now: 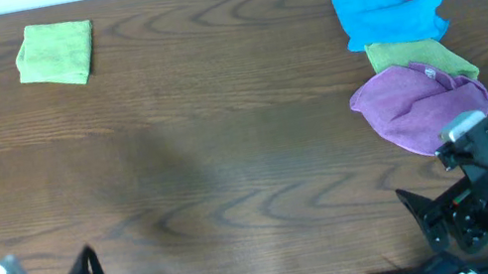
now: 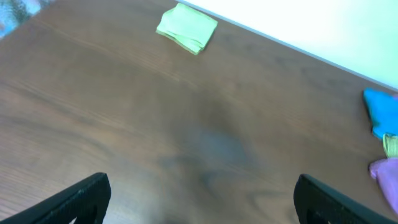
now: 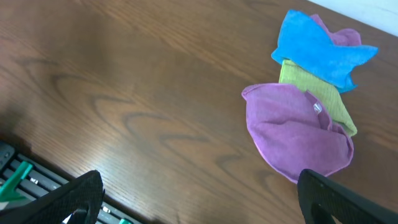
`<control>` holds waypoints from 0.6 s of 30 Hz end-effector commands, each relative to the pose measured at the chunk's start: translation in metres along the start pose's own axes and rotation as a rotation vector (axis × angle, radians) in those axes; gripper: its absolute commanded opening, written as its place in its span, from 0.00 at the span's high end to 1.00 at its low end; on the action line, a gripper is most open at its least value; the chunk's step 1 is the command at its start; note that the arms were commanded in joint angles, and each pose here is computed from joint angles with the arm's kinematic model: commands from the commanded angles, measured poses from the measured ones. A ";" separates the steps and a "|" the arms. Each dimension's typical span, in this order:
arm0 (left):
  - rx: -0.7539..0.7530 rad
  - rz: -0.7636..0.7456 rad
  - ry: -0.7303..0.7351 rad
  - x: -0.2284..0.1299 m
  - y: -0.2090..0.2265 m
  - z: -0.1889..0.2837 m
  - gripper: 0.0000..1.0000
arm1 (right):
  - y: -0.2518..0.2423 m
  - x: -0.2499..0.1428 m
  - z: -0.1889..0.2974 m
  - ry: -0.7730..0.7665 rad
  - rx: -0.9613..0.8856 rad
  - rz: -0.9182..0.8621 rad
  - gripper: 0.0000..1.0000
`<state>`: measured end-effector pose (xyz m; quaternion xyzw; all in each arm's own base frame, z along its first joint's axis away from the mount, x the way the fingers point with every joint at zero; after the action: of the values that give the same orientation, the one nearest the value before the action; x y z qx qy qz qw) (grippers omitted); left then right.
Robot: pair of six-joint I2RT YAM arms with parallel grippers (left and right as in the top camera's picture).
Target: Fold the cloth
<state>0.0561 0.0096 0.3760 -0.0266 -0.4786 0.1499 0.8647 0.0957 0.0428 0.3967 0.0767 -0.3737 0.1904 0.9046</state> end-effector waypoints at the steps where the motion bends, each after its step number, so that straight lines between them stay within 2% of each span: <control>1: 0.010 -0.023 0.049 -0.008 -0.002 -0.040 0.05 | -0.001 0.000 0.000 -0.001 -0.009 0.010 0.01; 7: -0.082 -0.018 0.016 -0.029 -0.011 -0.108 0.05 | -0.001 0.000 0.000 -0.001 -0.009 0.010 0.01; 18: -0.115 -0.010 -0.118 -0.086 0.001 -0.167 0.05 | -0.001 0.000 0.000 -0.001 -0.009 0.010 0.01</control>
<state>0.1544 0.0040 0.2268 -0.0609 -0.5281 0.1275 0.8373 0.0959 0.0428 0.3957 0.0760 -0.3720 0.1905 0.9053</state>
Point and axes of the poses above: each gripper's point midway between its finger pads, its own z axis back along the fingers, its own y axis along the line the jaws close on, x = y × z, the point moved 7 cm from there along z, back along the fingers, and after that the axes turned 3 degrees about -z, right-handed, at the moved point
